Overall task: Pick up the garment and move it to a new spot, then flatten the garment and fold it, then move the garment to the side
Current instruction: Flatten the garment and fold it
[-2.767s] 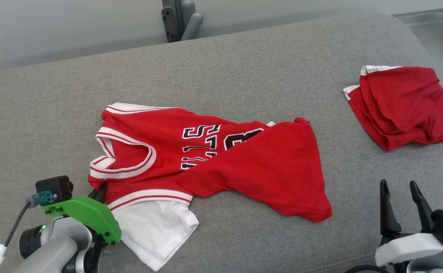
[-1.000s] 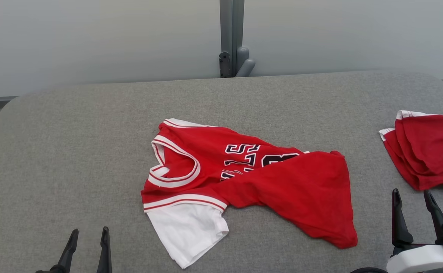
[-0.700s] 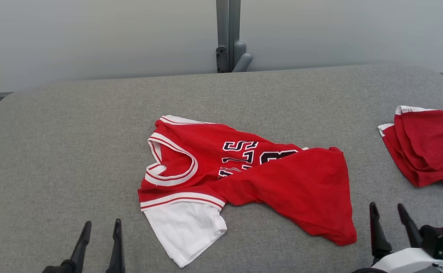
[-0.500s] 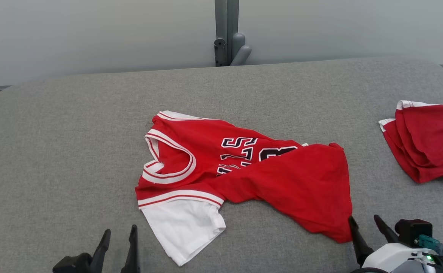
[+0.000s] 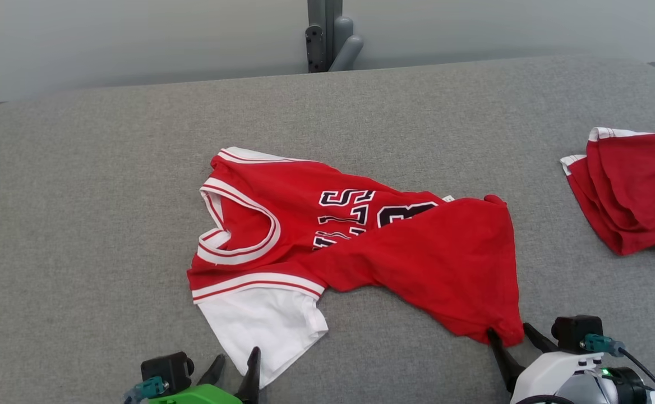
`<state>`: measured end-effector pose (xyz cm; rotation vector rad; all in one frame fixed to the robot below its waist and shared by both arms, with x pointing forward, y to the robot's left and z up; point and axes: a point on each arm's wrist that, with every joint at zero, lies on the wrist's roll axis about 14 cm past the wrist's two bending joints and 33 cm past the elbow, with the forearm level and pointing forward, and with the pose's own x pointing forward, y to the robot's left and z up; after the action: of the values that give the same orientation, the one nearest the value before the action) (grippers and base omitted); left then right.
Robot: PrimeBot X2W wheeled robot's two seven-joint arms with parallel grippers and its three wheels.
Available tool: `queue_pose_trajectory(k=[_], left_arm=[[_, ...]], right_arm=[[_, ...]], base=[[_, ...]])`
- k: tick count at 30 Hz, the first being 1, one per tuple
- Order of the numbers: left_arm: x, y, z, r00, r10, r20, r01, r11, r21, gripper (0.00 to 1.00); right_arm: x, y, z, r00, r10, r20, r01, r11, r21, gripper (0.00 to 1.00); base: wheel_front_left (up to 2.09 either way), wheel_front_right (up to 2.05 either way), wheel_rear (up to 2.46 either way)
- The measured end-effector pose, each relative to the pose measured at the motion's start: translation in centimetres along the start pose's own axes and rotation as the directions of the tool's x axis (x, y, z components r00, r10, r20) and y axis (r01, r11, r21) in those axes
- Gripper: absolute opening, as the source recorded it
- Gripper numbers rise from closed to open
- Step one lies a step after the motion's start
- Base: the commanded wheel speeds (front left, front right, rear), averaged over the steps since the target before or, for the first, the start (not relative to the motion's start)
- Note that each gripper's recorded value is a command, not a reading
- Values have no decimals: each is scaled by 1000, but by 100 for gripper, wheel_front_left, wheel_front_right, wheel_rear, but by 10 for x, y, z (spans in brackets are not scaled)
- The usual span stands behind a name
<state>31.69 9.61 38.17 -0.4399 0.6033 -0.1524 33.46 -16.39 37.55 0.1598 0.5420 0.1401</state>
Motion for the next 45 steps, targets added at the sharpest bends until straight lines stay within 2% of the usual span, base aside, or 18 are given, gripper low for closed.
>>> queue_pose_trajectory(k=[4, 9, 15, 24, 25, 26, 27, 33, 37, 39, 43, 45], left_arm=[[5, -9, -5, 999, -16, -36, 14, 999, -30, 100], [9, -2, -9, 998, 36, -51, -36, 999, 3, 100], [8, 4, -14, 994, 69, -79, -70, 997, -8, 100], [8, 1, -26, 989, 56, -138, -63, 997, -46, 100], [8, 0, -28, 988, 52, -146, -60, 997, -46, 100], [9, -3, -31, 987, 39, -154, -47, 998, -45, 58], [10, -5, -32, 987, 30, -160, -38, 998, -47, 0], [16, -9, -34, 986, 2, -165, -14, 997, -70, 0], [20, -15, -23, 991, -33, -131, 20, 995, -101, 0], [22, -22, -7, 994, -68, -90, 54, 986, -157, 0], [18, -37, 51, 986, -150, 68, 161, 963, -217, 0], [11, -51, 82, 966, -216, 139, 246, 936, -253, 0]], right_arm=[[6, 1, 6, 1000, 9, 9, -9, 1000, -11, 100], [13, 6, 10, 1000, 28, 11, -28, 999, -29, 100], [16, 10, 11, 999, 43, 14, -43, 998, -36, 100], [20, 15, 13, 998, 62, 18, -61, 997, -50, 100], [20, 17, 13, 998, 66, 16, -65, 997, -51, 52], [21, 18, 12, 997, 71, 12, -70, 996, -53, 14], [21, 19, 11, 997, 75, 7, -74, 996, -55, 0], [20, 19, 10, 996, 90, -2, -90, 994, -55, 0], [17, 5, 27, 996, 71, 48, -69, 997, -40, 0], [14, 0, 43, 994, 65, 92, -64, 998, -15, 0], [3, -18, 78, 983, 44, 178, -46, 999, 7, 0], [-3, -31, 100, 973, 22, 229, -24, 1000, 7, 0]], base=[[0, 0, 0], [0, 0, 0], [0, 0, 0], [0, 0, 0], [0, 0, 0], [0, 0, 0], [0, 0, 0], [0, 0, 0], [0, 0, 0], [0, 0, 0], [0, 0, 0], [0, 0, 0]])
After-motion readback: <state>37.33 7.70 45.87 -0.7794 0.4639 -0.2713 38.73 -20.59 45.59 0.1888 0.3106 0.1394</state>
